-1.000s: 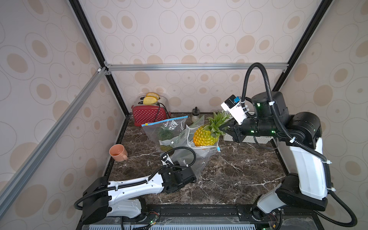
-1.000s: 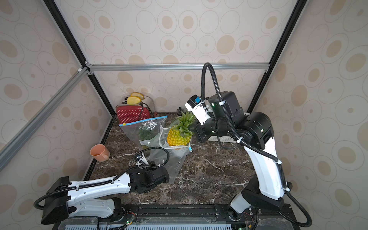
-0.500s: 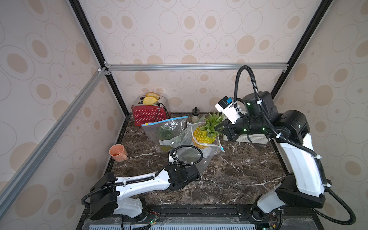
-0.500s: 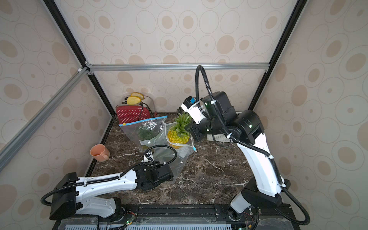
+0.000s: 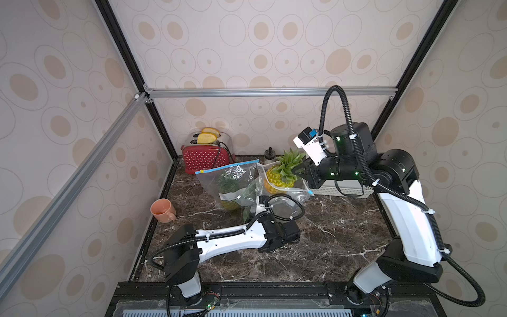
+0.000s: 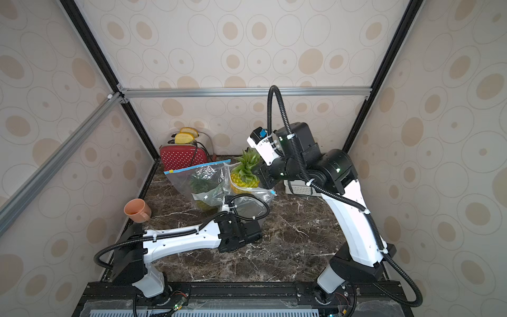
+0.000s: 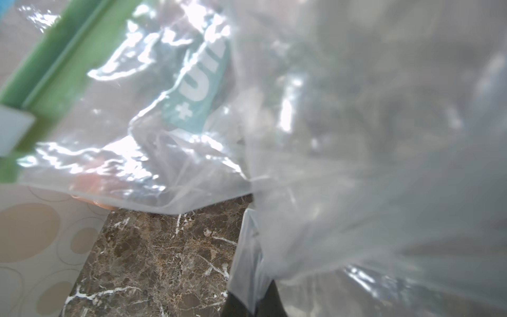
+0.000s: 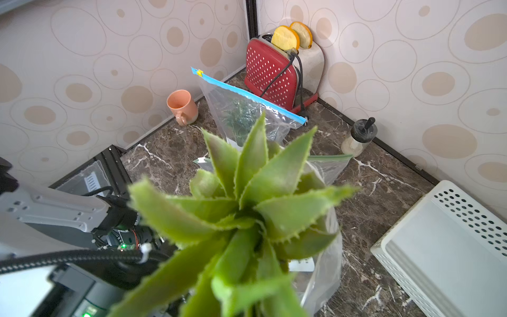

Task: Open the zip-top bag and take out the pineapple
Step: Pick up the pineapple from the zipper food storage bag.

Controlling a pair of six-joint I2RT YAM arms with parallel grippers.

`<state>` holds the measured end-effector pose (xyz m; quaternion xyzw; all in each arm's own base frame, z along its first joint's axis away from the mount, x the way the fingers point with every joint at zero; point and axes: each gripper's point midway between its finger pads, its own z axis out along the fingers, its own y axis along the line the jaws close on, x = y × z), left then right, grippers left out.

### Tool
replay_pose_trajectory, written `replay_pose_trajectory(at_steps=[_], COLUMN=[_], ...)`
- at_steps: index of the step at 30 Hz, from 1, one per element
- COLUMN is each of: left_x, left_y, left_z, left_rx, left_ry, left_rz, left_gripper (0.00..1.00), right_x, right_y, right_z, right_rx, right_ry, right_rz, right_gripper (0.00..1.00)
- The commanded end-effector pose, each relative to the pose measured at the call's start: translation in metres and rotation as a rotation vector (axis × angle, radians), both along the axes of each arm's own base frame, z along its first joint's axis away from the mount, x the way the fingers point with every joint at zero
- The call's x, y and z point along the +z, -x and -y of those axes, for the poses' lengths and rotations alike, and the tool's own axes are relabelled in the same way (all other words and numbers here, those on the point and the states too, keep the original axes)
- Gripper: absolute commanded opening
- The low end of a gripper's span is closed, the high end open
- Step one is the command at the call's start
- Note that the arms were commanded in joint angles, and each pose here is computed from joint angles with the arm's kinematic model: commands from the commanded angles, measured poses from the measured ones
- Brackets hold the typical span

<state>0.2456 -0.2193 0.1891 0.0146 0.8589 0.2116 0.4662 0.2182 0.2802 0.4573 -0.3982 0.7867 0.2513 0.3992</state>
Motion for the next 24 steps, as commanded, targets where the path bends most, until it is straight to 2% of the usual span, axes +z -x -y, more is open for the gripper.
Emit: replay_pose_trajectory(at_steps=[1,10,24], left_x=[0.016,-0.004,-0.05], left_y=[0.004,0.006,0.02], left_z=[-0.015,-0.015,-0.026], left_rx=[0.002,0.006,0.017], left_ry=[-0.146,-0.28,-0.364], left_rz=[0.007,-0.058,-0.2], left_gripper=[0.0,0.0,0.0], right_x=[0.031,0.045,0.063], right_y=[0.008,0.015,0.023], right_z=[-0.001,0.019,0.045], right_rx=[0.031,-0.008,-0.051], right_ry=[-0.094,-0.093,-0.088], right_rz=[0.064,0.112,0.184], right_gripper=[0.0,0.0,0.0])
